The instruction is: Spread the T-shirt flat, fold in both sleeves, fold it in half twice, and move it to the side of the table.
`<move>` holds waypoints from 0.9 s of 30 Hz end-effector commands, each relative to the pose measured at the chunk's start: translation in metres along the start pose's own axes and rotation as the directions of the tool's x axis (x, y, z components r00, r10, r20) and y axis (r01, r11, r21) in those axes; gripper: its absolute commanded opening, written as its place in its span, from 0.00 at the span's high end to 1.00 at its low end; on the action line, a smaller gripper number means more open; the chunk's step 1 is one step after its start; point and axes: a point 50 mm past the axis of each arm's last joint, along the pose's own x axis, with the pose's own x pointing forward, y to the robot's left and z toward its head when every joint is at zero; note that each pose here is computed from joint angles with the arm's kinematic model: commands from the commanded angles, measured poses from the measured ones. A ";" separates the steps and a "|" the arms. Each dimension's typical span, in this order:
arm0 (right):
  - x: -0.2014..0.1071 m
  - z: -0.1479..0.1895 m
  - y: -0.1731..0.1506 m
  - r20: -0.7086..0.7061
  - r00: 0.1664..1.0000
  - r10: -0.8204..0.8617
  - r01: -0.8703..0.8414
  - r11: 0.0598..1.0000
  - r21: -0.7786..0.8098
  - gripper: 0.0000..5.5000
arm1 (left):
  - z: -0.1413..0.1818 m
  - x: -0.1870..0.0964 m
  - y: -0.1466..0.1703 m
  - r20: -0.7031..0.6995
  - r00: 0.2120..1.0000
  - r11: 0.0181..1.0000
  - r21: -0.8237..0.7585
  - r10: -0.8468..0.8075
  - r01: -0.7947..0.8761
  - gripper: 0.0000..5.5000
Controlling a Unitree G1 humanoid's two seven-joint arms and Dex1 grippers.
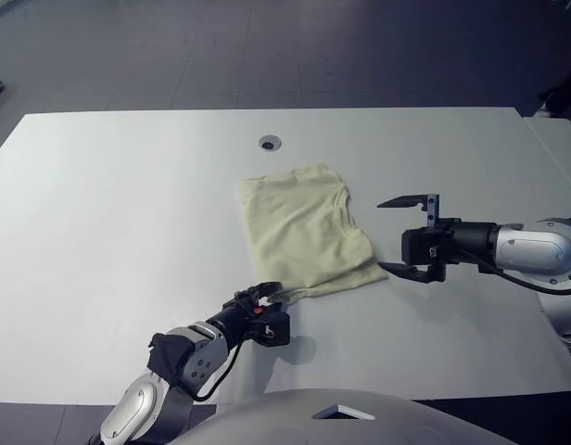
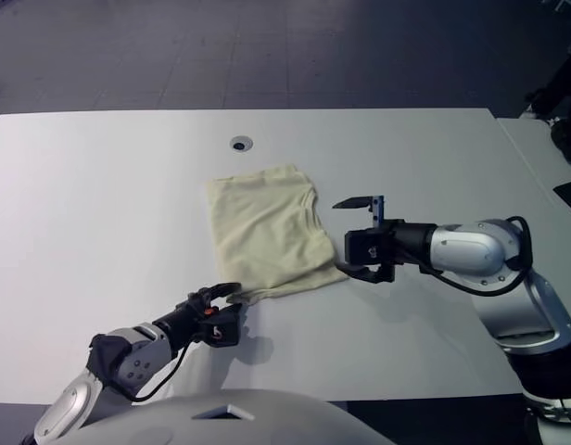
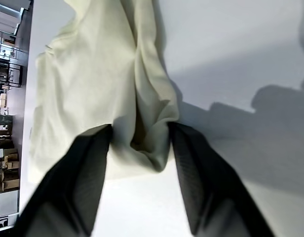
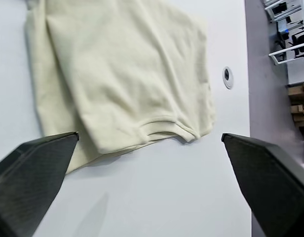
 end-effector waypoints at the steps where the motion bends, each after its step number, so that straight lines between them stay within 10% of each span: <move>1: -0.001 0.000 0.004 0.018 0.996 0.090 -0.088 0.992 -0.096 0.02 | -0.022 0.003 -0.029 -0.124 0.975 0.981 -0.076 -0.185 0.176 0.78; 8: 0.006 -0.006 0.023 0.015 0.988 0.153 -0.148 0.972 -0.185 0.02 | -0.026 0.008 -0.017 -0.112 0.981 0.987 -0.052 -0.158 0.153 0.99; 27: 0.044 0.005 0.082 0.033 0.996 0.084 -0.078 0.983 -0.165 0.02 | -0.019 -0.024 0.024 0.023 0.961 0.961 0.047 -0.274 0.273 1.00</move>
